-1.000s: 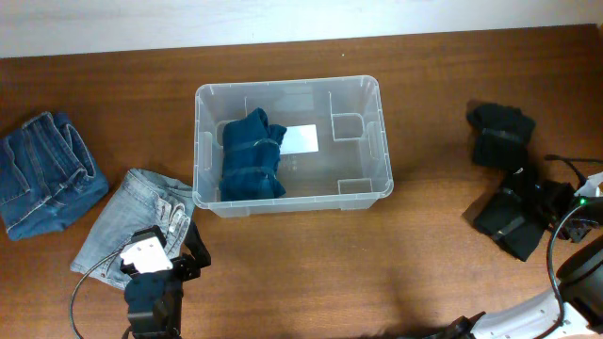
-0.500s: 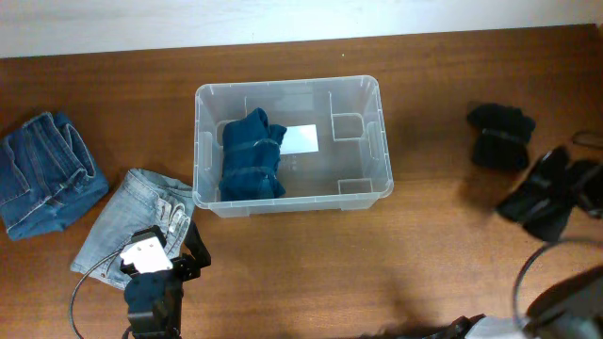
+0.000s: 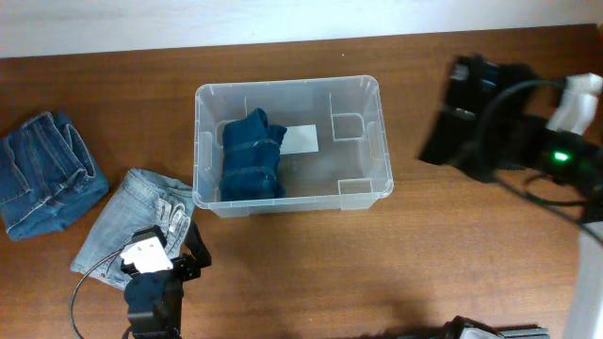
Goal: Pack container
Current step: 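Carry the black bundle into the container beside the teal bundle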
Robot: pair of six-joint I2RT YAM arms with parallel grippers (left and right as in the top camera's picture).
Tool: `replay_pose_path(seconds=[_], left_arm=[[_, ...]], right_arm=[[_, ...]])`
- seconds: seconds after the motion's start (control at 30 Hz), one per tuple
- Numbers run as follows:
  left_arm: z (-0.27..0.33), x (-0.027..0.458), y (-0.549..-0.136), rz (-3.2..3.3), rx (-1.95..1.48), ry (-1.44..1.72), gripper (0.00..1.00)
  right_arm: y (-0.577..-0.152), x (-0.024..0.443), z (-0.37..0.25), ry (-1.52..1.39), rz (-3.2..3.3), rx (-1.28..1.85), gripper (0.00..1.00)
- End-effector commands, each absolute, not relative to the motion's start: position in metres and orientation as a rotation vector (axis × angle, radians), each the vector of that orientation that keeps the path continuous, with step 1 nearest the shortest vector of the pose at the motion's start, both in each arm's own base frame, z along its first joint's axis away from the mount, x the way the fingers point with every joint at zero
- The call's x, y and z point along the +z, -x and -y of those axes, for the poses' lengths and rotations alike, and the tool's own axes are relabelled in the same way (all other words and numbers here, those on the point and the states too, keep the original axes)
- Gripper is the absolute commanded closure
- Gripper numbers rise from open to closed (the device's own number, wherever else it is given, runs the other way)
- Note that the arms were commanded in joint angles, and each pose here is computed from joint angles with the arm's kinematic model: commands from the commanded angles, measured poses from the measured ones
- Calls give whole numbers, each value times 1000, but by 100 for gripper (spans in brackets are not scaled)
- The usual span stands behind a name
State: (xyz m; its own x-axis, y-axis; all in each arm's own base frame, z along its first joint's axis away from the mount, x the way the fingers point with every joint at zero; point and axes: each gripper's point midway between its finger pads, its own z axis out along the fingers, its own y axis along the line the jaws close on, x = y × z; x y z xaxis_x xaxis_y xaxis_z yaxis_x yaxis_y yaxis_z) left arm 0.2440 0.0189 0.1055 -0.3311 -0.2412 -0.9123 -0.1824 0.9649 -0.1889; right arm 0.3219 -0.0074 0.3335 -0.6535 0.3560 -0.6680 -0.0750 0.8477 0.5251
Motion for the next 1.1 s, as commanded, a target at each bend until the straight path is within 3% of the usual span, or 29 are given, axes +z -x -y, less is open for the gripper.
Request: replay_pose_path(seconds=[0.0, 0.23, 0.47, 0.7, 1.07], left_arm=[[-18, 101, -243, -1923, -71, 304, 1], [-18, 101, -243, -1923, -71, 304, 1], [-18, 101, -243, -1923, -71, 304, 1], [-18, 101, -243, -1923, -71, 304, 1], [-18, 101, -243, -1923, -71, 304, 1]], right_arm=[[-326, 352, -51, -73, -2171, 791, 95], [-358, 321, -138, 112, -2250, 770, 95], [-394, 252, -191, 132, -2396, 769, 95], [-413, 183, -229, 139, -2526, 865, 95], [-412, 133, -244, 26, -2665, 903, 96]])
